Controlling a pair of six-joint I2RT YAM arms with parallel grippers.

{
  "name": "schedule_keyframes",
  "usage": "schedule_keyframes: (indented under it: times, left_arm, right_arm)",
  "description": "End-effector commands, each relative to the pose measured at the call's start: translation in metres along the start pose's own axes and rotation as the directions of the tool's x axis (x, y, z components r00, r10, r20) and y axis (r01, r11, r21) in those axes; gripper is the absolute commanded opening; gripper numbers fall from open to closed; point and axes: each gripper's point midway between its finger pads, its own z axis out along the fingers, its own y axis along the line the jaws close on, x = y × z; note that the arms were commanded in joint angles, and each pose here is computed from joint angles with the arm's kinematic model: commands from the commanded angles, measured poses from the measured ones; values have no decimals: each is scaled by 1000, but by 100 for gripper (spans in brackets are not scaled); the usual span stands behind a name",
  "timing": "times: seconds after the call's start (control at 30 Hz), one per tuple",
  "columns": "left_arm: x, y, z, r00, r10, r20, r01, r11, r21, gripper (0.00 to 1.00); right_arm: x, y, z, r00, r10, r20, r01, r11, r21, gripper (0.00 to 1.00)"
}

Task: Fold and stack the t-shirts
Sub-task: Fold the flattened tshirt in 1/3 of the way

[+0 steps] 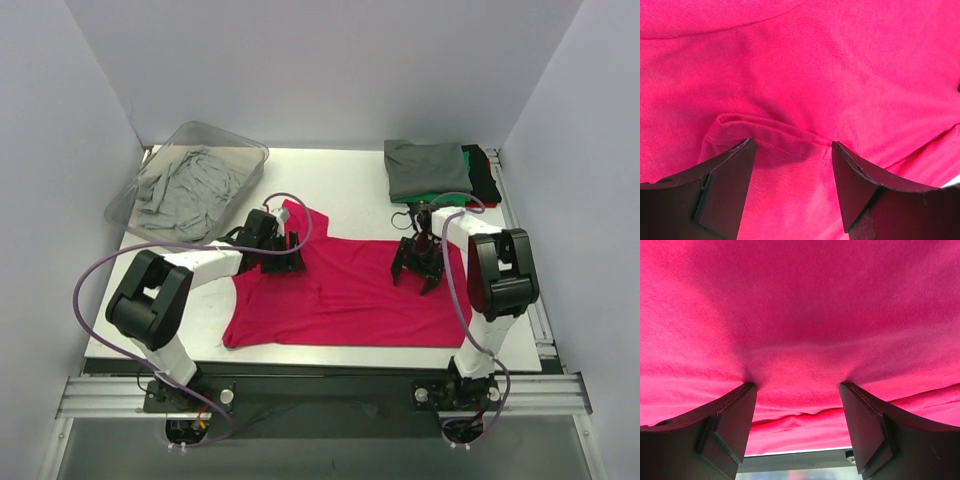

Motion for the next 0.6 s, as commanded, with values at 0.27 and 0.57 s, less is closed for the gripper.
schedule_keyframes:
  times: [0.27,0.57]
  left_arm:
    - [28,10,3,998,-28,-53,28,999,-18,73]
    - [47,14,-7,997,-35,-68,33,999,-36,73]
  right_arm:
    - [28,-13,11,996,49,-69,-45,998,51,69]
    - [50,-24,6,994,71,-85,-67,996,53,69]
